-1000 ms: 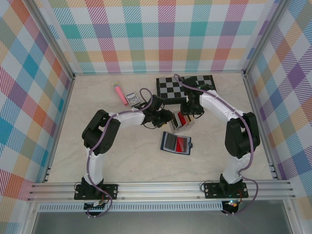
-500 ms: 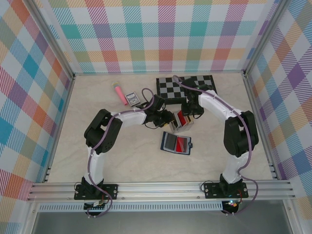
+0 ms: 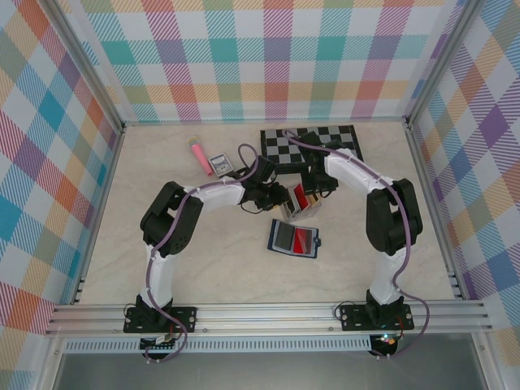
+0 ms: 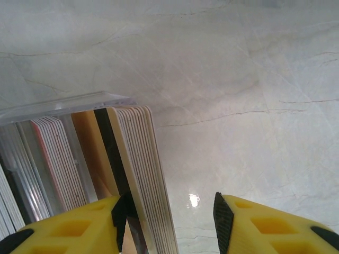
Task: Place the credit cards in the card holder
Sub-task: Pick up the credit card from the storage box.
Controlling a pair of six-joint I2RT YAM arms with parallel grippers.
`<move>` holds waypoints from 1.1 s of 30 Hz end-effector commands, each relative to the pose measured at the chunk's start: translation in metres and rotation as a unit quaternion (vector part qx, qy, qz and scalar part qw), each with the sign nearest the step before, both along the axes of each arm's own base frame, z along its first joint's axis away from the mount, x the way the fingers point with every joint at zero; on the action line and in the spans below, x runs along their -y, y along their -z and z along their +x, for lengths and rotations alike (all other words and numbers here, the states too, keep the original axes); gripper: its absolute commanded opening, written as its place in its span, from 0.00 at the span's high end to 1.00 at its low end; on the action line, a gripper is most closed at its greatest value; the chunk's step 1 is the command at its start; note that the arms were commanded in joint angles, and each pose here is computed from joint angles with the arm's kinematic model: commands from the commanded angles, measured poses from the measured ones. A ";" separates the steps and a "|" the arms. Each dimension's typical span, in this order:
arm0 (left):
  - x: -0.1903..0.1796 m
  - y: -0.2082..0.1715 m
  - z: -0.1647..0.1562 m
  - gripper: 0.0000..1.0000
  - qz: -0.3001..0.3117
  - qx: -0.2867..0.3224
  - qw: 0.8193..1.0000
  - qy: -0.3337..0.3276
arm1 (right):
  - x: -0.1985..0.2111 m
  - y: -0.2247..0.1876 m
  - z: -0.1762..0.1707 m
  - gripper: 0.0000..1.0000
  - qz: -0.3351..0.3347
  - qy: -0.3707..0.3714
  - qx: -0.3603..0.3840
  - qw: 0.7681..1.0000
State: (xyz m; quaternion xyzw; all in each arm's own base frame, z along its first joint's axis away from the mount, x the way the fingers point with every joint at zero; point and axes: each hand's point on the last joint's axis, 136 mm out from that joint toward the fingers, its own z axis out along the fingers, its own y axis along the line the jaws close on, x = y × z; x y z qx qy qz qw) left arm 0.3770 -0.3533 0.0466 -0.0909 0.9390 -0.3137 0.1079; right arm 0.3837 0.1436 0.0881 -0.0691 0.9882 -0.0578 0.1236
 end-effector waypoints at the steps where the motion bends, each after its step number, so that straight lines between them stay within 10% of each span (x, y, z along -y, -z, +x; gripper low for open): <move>1: -0.025 0.034 -0.019 0.69 0.073 -0.043 0.996 -0.002 | 0.007 -0.015 0.003 0.53 -0.020 -0.007 0.011 1.000; 33: -0.024 0.036 -0.022 0.70 0.067 -0.049 0.997 0.000 | 0.004 -0.036 -0.003 0.84 -0.039 -0.020 0.033 0.998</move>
